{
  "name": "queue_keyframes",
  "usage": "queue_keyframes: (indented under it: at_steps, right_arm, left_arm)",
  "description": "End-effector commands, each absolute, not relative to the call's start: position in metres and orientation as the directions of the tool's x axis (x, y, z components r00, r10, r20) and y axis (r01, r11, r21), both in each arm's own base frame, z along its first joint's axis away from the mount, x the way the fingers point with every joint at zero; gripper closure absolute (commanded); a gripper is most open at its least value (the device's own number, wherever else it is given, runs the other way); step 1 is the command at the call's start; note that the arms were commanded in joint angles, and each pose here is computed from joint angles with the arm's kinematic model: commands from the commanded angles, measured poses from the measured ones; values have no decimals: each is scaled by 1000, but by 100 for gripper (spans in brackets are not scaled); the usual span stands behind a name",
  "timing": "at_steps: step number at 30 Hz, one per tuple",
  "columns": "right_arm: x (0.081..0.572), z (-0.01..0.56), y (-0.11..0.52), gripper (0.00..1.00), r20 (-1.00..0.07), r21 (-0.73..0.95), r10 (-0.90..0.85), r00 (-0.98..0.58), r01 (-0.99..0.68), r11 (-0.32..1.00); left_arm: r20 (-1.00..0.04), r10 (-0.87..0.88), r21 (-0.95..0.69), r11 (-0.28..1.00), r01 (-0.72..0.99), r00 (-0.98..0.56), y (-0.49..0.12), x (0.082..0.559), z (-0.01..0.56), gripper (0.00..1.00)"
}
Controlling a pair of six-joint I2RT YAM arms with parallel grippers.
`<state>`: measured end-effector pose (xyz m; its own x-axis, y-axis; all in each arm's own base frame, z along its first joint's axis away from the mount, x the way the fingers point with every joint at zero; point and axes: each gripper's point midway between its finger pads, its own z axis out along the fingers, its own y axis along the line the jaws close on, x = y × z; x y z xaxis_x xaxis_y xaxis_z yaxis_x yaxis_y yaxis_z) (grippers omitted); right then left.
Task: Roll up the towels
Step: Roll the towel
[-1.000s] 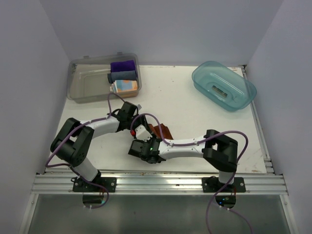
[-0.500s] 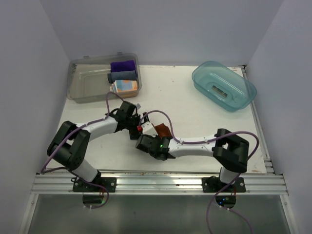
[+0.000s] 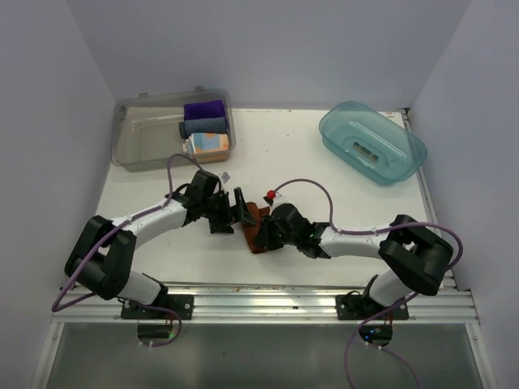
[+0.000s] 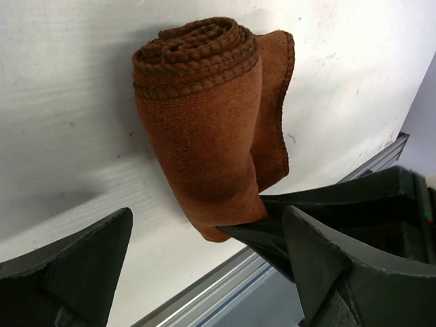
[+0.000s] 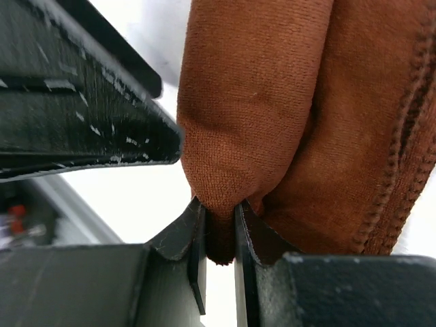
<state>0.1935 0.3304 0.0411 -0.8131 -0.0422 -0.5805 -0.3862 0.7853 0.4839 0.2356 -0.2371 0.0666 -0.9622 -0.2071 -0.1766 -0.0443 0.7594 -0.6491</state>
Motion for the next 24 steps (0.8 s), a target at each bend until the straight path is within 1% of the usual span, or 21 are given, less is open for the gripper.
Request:
queue_keyframes:
  at_steps: [1, 3, 7, 9, 13, 16, 17, 21, 22, 24]
  right_arm:
    - [172, 53, 348, 96, -483, 681, 7, -876, -370, 632]
    - [167, 51, 345, 96, -444, 716, 18, -896, -342, 608]
    - [166, 56, 347, 96, -409, 778, 44, -911, -324, 539]
    - [163, 55, 344, 95, -374, 806, 53, -926, -296, 513]
    - [161, 53, 344, 95, -336, 839, 58, -940, -271, 473]
    - [161, 56, 345, 95, -314, 870, 74, -947, -256, 421]
    - [160, 50, 344, 95, -292, 874, 76, -954, -234, 425]
    - [161, 47, 343, 95, -276, 882, 79, -958, -219, 417]
    - [161, 43, 342, 94, -270, 876, 74, -960, -213, 433]
    - [164, 47, 343, 86, -296, 861, 62, -953, -239, 449]
  left_arm:
    - [-209, -172, -673, 739, 14, -963, -238, 233, 70, 5]
    - [-203, -168, -675, 738, 14, -965, -238, 230, 66, 5]
    - [-200, -164, -680, 733, 16, -966, -240, 230, 63, 6]
    - [-196, -161, -681, 732, 16, -967, -240, 229, 61, 8]
    - [-191, -159, -684, 730, 15, -969, -242, 230, 56, 14]
    - [-181, -160, -685, 729, 7, -970, -242, 229, 51, 21]
    - [-179, -161, -685, 729, 6, -970, -243, 230, 50, 23]
    - [-157, -167, -679, 734, -16, -973, -244, 231, 40, 32]
    - [-154, -166, -680, 733, -18, -974, -244, 231, 39, 39]
    - [-141, -173, -682, 731, -31, -975, -245, 231, 38, 44]
